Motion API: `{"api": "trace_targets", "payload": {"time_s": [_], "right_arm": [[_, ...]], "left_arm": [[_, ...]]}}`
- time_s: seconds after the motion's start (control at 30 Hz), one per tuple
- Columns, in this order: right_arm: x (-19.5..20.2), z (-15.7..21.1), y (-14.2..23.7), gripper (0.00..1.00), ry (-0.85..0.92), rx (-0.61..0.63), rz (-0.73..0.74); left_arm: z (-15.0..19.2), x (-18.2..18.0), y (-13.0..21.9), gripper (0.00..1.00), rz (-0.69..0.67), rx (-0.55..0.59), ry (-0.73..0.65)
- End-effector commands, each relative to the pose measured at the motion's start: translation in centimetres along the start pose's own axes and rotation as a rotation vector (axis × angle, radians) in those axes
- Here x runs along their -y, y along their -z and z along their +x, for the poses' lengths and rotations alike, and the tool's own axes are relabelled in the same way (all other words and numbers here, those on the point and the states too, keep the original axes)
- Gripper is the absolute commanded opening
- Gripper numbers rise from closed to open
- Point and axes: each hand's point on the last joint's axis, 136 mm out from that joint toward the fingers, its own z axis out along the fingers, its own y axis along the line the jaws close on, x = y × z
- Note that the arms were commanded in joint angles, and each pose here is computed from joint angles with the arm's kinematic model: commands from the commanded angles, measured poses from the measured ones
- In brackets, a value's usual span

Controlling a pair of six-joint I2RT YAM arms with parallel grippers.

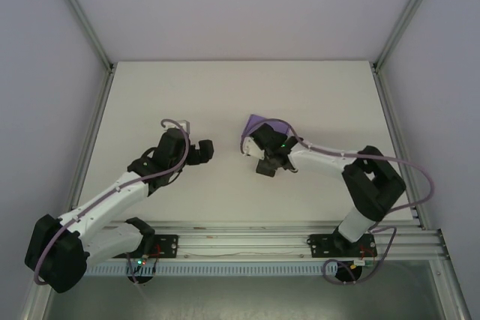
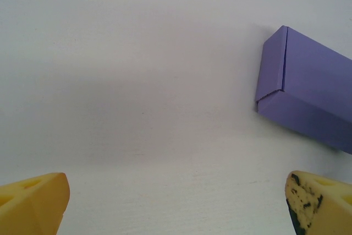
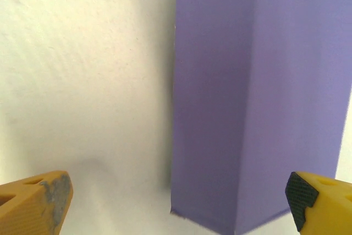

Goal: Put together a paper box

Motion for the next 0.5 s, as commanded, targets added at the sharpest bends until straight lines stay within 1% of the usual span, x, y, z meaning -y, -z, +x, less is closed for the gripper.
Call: {"api": "trace_targets", "payload": {"time_s": [0.0,0.07,0.13,0.17,0.27,0.3,0.37,0.4,0.47], "right_arm": [[1.4,-1.3,2.8,1.0,-0.133,0.117,-0.002],[2.8,-1.5,4.4,1.0,-0.228,0.181,0.004],[4.6,-1.3,5.8,1.0,-0.354,0.263,0.035],[5.5,-1.2,6.4,1.0,-0.406,0.3,0.049],[8.1,-0.2,7.1,1.0,-0.588,0.356,0.032],[9.1,0.2,7.2,1.0,-0.673,0.367,0.007],[10.6,0.8,6.5,1.0,-0.81,0.356,-0.048],[11.3,1.2,5.8,1.0,-0.877,0.338,-0.071],[11.9,1.9,4.1,1.0,-0.945,0.287,-0.117]], "left_arm": [[-1.6,0.0,0.5,1.0,-0.015,0.028,-0.014],[-2.0,-0.1,0.6,1.0,-0.013,0.042,-0.014],[-2.4,0.5,0.6,1.0,0.027,0.058,-0.007],[-2.5,1.1,0.5,1.0,0.067,0.056,-0.009],[-2.1,4.9,-0.2,1.0,0.269,0.018,-0.007],[-1.9,6.6,-0.5,1.0,0.36,-0.002,-0.001],[-1.5,9.3,-1.3,1.0,0.487,-0.045,0.029],[-1.3,10.5,-1.9,1.0,0.536,-0.068,0.035],[-0.6,12.3,-3.3,1.0,0.565,-0.114,0.055]]}}
